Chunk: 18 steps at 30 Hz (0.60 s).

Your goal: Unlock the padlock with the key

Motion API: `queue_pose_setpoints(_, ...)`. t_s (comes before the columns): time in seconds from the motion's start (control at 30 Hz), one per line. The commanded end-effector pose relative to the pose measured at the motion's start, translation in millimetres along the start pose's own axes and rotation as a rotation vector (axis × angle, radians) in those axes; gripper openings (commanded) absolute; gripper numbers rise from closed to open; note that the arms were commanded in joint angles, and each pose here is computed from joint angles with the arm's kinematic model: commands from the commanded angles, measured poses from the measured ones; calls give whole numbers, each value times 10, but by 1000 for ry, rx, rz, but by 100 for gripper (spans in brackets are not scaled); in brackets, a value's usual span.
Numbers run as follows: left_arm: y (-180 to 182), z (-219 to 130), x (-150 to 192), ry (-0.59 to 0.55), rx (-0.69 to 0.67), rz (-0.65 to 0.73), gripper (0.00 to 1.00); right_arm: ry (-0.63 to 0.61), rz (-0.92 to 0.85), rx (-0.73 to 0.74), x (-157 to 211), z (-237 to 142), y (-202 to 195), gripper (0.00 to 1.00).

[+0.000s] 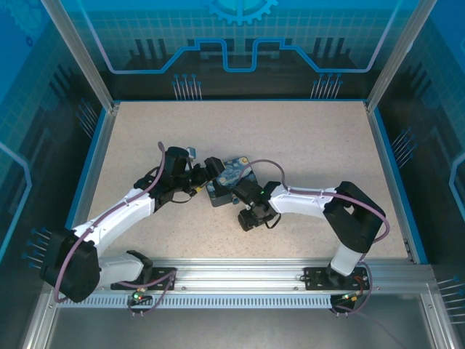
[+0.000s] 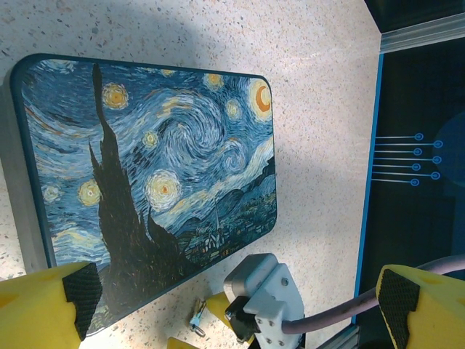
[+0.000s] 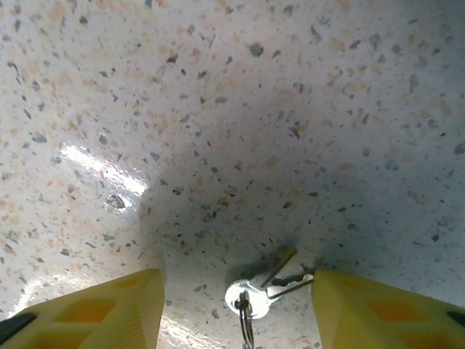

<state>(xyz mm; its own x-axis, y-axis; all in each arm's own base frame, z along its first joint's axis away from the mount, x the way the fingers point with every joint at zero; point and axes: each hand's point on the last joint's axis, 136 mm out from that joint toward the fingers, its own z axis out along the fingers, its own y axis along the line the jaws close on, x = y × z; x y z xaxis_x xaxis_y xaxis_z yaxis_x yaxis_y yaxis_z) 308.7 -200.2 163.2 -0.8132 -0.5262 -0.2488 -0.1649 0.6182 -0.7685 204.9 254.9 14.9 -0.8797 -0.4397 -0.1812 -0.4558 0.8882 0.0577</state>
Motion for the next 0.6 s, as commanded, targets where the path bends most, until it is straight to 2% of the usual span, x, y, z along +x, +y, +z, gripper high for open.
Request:
queue_pose_setpoints(0.0, -14, -49, -9, -13, -8, 11, 99, 40, -55, 18, 82, 56, 41, 54)
queue_pose_setpoints(0.3, -31, -35, -15, -11, -2, 4, 99, 70, -107, 107, 183, 94, 14, 43)
queue_pose_setpoints(0.57, -44, -32, -25, -11, -2, 2, 99, 113, -87, 133, 426, -27, 1, 44)
